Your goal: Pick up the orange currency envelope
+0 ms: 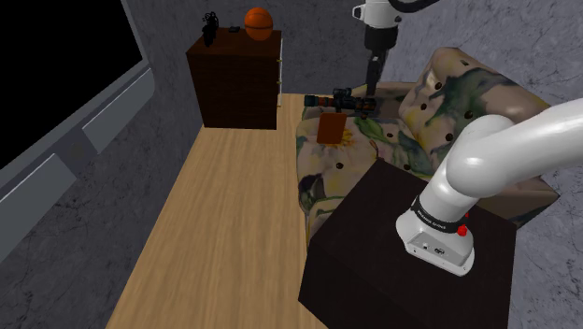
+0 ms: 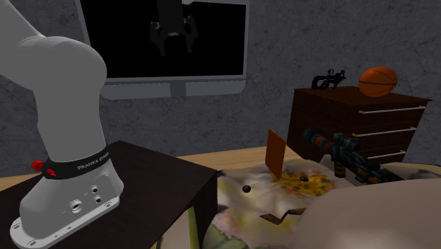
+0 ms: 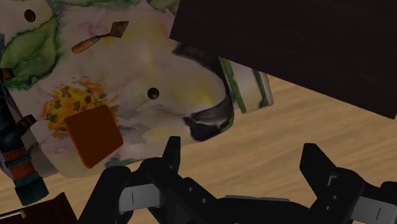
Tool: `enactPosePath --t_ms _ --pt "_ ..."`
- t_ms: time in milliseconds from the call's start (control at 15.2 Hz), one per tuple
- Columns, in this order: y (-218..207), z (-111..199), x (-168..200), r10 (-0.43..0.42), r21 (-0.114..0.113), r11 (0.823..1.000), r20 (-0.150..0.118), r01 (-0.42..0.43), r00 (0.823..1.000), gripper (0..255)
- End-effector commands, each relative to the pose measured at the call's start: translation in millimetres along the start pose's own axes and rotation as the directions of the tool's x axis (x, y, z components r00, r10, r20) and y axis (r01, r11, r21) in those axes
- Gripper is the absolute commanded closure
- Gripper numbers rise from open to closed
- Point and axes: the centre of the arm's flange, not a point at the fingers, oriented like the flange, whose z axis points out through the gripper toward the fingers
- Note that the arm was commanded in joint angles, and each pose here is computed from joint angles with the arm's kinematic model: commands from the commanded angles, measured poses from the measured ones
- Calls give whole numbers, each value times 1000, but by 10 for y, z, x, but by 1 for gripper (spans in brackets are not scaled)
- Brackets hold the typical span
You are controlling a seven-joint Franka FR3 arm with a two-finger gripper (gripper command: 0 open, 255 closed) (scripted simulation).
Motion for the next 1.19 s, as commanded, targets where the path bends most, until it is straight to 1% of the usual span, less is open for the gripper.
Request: enactPosePath --t_ms 0,528,1122 --pt "225 160 44 -22 -1 1000 -5 22 1000 0" --pt "1007 852 208 -101 2 995 -22 101 995 0" --pt "1864 1631 480 -190 4 982 -41 190 981 0"
